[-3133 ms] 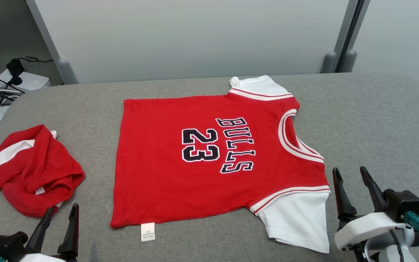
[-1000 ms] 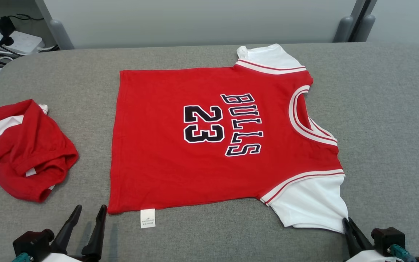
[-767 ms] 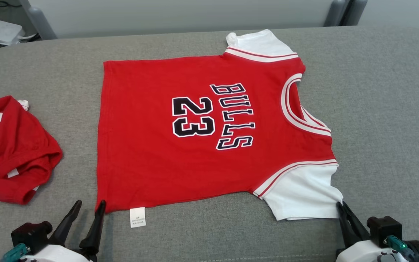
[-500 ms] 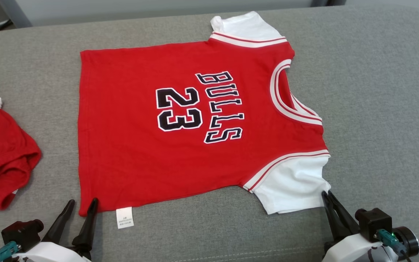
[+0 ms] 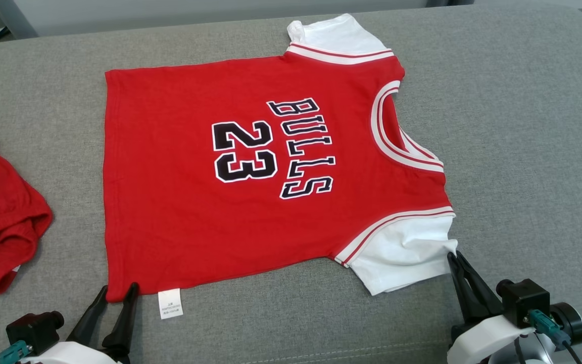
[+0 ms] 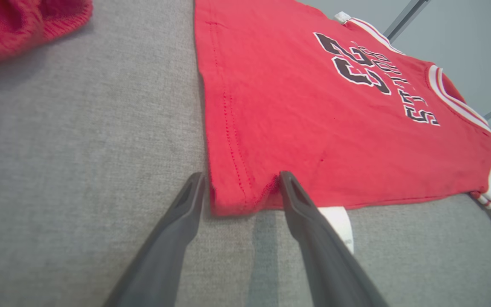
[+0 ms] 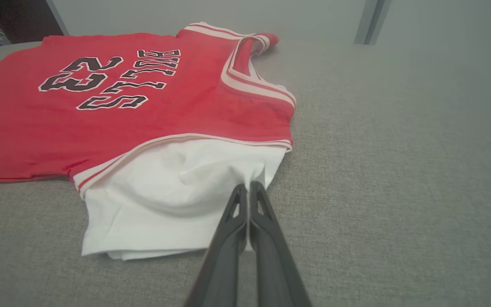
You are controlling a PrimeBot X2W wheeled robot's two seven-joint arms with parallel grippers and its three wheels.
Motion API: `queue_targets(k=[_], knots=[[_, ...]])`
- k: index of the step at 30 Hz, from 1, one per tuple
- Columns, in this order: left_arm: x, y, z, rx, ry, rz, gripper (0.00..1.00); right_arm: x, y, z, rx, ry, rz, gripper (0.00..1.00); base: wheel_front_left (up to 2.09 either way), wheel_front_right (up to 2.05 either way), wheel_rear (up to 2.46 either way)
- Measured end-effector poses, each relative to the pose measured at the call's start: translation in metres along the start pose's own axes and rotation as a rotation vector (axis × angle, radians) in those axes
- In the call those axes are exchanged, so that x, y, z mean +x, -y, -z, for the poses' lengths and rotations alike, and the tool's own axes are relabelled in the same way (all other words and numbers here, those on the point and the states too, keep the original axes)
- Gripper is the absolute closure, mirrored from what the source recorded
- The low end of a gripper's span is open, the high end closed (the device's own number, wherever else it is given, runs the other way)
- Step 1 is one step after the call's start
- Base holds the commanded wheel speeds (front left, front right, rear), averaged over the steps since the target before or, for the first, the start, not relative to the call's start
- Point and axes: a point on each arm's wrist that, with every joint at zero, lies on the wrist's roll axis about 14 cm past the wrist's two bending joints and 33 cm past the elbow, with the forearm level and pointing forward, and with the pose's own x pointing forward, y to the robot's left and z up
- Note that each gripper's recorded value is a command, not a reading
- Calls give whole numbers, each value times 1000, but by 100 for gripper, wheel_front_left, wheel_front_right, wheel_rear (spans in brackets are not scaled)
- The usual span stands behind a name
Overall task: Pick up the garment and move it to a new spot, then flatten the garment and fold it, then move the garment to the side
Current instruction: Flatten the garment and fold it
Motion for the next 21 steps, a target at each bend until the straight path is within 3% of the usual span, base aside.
queue_targets(k=[3,4,6,21], knots=[[1,0,1,-3,-5,2,15,0,1,-2,-1,7,3,100,0,0,0],[1,1,2,-6,-6,2,28,0,1,-2,-1,7,4,100,0,0,0],[2,2,3,-2,-11,7,100,0,1,-2,-1,5,4,100,0,0,0],[-9,10,-17,29,60,19,100,-13,-1,-11,16,23,6,100,0,0,0]])
